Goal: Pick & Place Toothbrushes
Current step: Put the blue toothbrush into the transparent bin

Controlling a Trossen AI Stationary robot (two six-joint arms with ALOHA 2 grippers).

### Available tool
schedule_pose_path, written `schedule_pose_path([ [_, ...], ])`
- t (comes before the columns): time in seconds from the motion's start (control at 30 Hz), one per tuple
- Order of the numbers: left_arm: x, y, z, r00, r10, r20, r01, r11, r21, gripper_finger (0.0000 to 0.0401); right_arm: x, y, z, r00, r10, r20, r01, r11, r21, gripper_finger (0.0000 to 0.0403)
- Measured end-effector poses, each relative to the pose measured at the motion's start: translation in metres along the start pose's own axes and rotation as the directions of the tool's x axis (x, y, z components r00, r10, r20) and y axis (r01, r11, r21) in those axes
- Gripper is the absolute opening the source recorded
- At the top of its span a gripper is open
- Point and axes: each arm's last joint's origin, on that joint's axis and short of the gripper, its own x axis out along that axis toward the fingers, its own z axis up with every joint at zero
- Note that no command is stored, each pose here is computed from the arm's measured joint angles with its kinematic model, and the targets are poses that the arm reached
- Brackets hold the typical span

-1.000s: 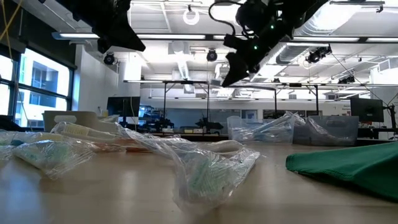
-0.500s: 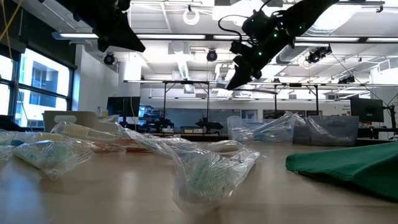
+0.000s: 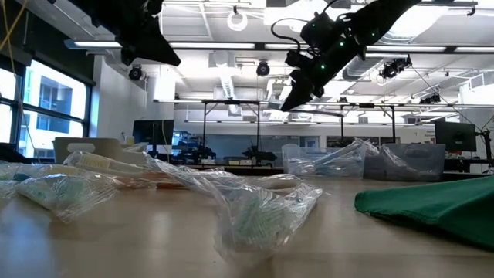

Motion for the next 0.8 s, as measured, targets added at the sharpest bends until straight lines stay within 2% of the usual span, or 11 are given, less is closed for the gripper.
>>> schedule_pose_path([
  [0.37, 0.0, 0.0, 0.0, 1.0, 0.0, 0.0, 0.0, 1.0, 0.001, 0.0, 0.0, -0.001, 0.005, 0.999, -0.013, 0.05, 0.015, 0.999, -0.037, 0.0004],
  [0.57, 0.0, 0.0, 0.0, 1.0, 0.0, 0.0, 0.0, 1.0, 0.001, 0.0, 0.0, -0.005, 0.003, 0.999, -0.013, 0.037, 0.019, 0.986, -0.167, 0.0004],
  [0.67, 0.0, 0.0, 0.0, 1.0, 0.0, 0.0, 0.0, 1.0, 0.001, 0.0, -0.001, -0.013, -0.001, 1.0, -0.007, 0.021, 0.011, 0.98, -0.199, 0.0004],
  [0.8, 0.0, 0.0, 0.0, 1.0, 0.0, 0.0, 0.0, 1.0, 0.001, 0.0, -0.002, -0.029, -0.009, 1.0, -0.011, -0.014, 0.009, 0.984, -0.176, 0.0004],
])
